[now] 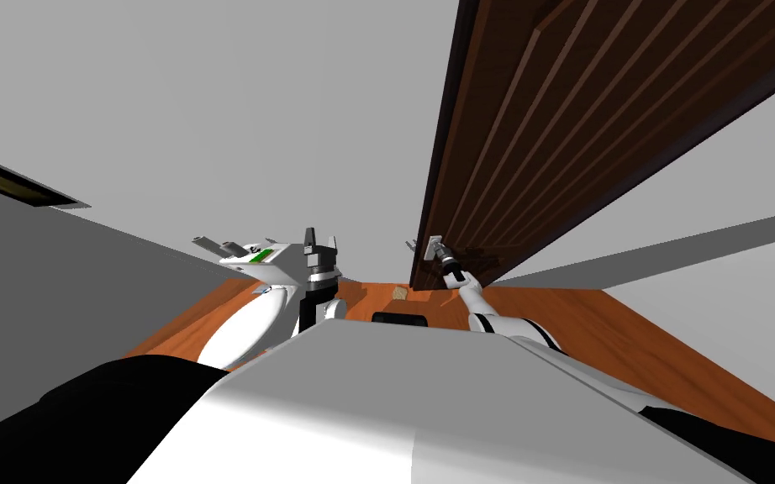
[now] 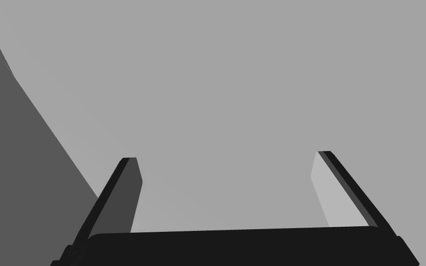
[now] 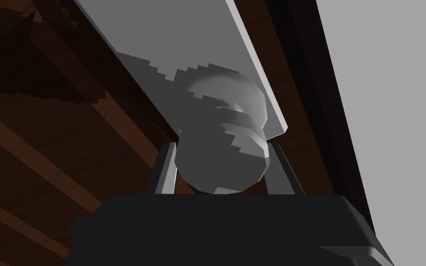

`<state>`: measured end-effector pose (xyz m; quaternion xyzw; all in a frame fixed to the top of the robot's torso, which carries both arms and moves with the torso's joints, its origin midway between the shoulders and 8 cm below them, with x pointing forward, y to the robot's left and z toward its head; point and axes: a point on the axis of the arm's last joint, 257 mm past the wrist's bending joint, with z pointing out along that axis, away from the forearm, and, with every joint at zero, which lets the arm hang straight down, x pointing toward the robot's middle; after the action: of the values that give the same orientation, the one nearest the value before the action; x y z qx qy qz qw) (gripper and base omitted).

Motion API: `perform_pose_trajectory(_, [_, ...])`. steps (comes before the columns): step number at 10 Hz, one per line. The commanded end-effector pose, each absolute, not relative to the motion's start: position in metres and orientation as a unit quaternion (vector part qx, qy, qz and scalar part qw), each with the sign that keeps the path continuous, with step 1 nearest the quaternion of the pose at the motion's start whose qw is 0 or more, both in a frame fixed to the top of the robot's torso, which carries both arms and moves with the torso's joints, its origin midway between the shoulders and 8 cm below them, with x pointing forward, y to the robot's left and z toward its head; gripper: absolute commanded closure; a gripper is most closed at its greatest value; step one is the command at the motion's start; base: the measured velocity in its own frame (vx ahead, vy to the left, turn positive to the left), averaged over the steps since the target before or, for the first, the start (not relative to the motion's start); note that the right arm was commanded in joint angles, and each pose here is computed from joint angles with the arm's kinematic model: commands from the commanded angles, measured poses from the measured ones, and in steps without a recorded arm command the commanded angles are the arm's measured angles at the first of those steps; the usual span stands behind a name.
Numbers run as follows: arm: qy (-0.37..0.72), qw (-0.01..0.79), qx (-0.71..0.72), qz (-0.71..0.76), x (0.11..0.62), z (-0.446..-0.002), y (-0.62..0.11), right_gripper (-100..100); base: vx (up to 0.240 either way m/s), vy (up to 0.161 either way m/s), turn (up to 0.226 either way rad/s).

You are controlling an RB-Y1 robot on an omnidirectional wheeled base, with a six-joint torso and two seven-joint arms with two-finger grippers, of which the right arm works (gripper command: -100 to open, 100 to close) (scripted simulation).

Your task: Pull the door open

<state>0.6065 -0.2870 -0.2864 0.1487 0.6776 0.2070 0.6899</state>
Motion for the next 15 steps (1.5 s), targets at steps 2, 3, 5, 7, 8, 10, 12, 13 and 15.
perform_pose_trajectory(2, [0.665, 0.683, 0.188, 0.237, 0.606, -0.285, -0.291, 100, -0.043, -0.049, 0.114])
perform_pose_trajectory(3, [0.657, 0.68, 0.207, 0.249, 0.606, -0.284, -0.295, 100, -0.072, -0.047, 0.097])
perform_pose_trajectory(5, [0.646, 0.674, 0.235, 0.269, 0.605, -0.283, -0.3, 100, -0.049, -0.04, 0.112])
perform_pose_trajectory(7, [0.636, 0.669, 0.258, 0.285, 0.604, -0.282, -0.305, 100, -0.062, -0.06, 0.123])
perform_pose_trajectory(8, [0.625, 0.664, 0.281, 0.301, 0.604, -0.281, -0.31, 100, -0.059, -0.046, 0.139])
perform_pose_trajectory(10, [0.612, 0.657, 0.306, 0.317, 0.603, -0.28, -0.315, 100, -0.064, -0.054, 0.125])
perform_pose_trajectory(12, [0.586, 0.646, 0.347, 0.344, 0.601, -0.278, -0.326, 100, -0.056, -0.05, 0.166])
perform_pose_trajectory(13, [0.584, 0.643, 0.352, 0.349, 0.601, -0.278, -0.326, 100, -0.055, -0.047, 0.069])
perform_pose_trajectory(15, [0.568, 0.635, 0.374, 0.365, 0.6, -0.278, -0.331, 100, -0.055, -0.037, 0.081])
